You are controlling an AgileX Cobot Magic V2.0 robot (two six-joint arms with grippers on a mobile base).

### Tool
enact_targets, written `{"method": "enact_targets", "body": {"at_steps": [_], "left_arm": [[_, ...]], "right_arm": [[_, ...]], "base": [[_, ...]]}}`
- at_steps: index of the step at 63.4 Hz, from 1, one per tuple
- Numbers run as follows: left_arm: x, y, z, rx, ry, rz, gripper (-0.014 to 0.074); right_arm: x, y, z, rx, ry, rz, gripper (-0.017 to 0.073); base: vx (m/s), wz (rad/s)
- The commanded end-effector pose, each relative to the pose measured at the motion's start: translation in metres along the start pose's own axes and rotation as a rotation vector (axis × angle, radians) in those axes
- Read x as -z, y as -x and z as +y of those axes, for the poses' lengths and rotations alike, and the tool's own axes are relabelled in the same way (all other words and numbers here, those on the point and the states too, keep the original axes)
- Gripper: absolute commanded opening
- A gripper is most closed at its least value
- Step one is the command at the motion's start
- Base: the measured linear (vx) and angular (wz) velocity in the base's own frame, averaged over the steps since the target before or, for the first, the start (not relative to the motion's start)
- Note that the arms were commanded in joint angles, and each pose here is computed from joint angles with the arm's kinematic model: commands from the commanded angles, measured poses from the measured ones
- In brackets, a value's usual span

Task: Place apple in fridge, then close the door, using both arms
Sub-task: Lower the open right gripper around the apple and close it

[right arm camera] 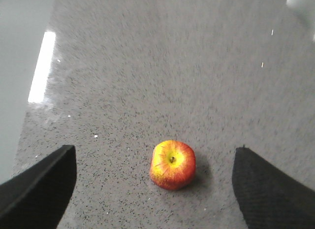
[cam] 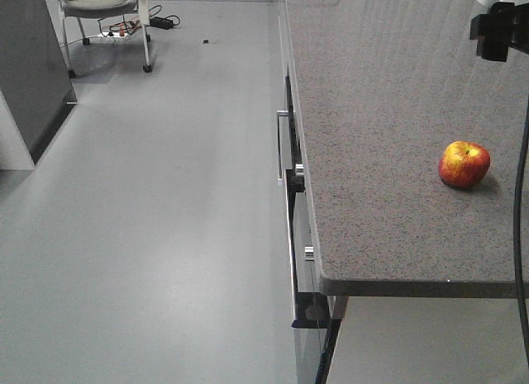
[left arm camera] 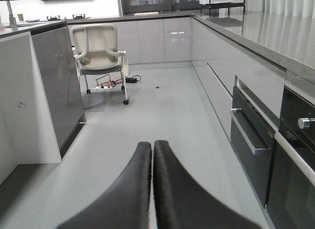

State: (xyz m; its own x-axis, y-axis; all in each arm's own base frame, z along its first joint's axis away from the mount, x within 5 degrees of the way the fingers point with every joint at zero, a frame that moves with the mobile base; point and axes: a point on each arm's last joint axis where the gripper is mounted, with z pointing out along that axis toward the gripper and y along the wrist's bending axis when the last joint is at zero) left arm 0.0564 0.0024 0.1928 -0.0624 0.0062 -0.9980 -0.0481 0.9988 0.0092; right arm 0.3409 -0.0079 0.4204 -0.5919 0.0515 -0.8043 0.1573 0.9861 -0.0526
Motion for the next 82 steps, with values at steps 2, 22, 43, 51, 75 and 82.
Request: {"method": "enact_targets", "body": {"at_steps": [2, 22, 43, 51, 75, 82], "left_arm": [[0.000, 0.001, 0.000, 0.016, 0.005, -0.070, -0.0006], [0.000, 0.001, 0.000, 0.016, 0.005, -0.070, -0.0006], [0.000, 0.001, 0.000, 0.016, 0.005, -0.070, -0.0006], [0.000, 0.001, 0.000, 0.016, 0.005, -0.070, -0.0006], [0.000, 0.001, 0.000, 0.016, 0.005, -0.070, -0.0006], [0.000, 0.001, 0.000, 0.016, 0.005, -0.070, -0.0006]], "right_arm": [[-0.010, 0.021, -0.018, -0.089, 0.050, -0.015, 0.0608], [-0.090, 0.003, -0.039, -0.109, 0.115, 0.146, 0.0600], [-0.143, -0.018, -0.040, -0.077, 0.088, 0.220, 0.0597], [-0.158, -0.025, -0.039, -0.079, 0.087, 0.236, 0.0597], [-0.197, -0.050, -0.037, -0.079, 0.088, 0.317, 0.0594], [-0.204, -0.055, -0.037, -0.074, 0.089, 0.336, 0.0594]], "base": [[0.00, 0.00], [0.00, 0.00], [0.00, 0.00], [0.00, 0.00], [0.00, 0.00], [0.00, 0.00]]}}
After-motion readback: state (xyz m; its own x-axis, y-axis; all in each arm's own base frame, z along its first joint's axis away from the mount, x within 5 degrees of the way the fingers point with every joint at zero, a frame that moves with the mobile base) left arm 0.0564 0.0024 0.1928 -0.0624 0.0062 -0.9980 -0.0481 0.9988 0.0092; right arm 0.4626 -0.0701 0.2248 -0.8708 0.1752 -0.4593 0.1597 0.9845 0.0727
